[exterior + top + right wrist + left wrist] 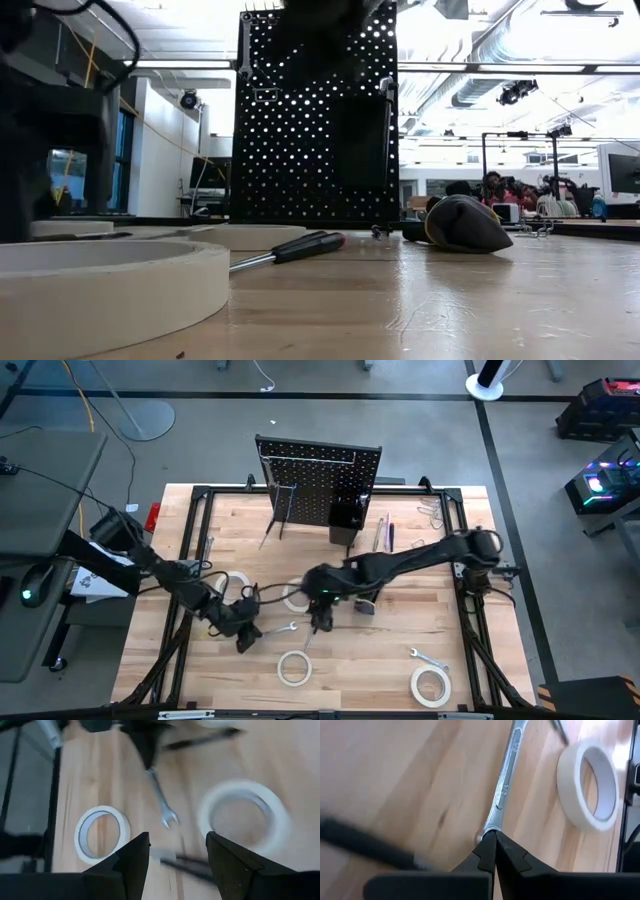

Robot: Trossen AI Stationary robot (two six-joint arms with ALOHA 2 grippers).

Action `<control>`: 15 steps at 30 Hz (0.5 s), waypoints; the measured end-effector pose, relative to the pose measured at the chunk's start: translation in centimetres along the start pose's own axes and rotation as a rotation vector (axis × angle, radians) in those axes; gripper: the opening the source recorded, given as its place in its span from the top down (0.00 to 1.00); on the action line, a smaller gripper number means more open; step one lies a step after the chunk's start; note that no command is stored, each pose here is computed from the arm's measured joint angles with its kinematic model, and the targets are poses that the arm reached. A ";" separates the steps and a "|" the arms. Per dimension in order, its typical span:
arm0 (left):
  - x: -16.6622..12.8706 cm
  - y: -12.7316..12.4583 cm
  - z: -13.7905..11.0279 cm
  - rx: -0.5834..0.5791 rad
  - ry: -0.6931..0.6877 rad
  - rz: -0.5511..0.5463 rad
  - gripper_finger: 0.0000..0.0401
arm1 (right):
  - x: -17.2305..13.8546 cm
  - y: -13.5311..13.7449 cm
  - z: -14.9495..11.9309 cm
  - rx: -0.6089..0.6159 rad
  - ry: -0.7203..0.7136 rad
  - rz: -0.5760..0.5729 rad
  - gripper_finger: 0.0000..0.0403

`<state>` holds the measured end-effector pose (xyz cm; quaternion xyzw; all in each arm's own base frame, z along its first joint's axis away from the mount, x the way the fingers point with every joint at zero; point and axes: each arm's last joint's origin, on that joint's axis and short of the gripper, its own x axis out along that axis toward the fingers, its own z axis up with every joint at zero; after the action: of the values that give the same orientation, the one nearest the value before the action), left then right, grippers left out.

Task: Hang tools onto peg board
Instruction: Hang the 12 mm tool onto the pegboard aligned with the others

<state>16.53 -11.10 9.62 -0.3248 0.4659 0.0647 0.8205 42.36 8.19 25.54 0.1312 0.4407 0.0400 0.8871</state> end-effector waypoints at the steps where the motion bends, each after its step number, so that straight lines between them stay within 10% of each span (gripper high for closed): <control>1: 0.1 0.0 0.2 0.004 -0.007 -0.004 1.00 | 1.1 0.0 0.0 -0.051 -0.007 0.023 0.53; 6: 0.4 0.5 1.3 0.029 -0.051 0.013 1.00 | 5.7 0.4 -0.9 -0.376 -0.020 0.087 0.53; 15: 0.6 0.8 2.1 0.105 -0.116 0.032 1.00 | 10.8 -0.7 -3.2 -0.499 0.052 -0.032 0.53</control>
<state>18.03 -9.33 9.53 -0.2697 0.4253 0.0718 0.8610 46.39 10.12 15.15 -0.0999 0.4421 0.1367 0.8808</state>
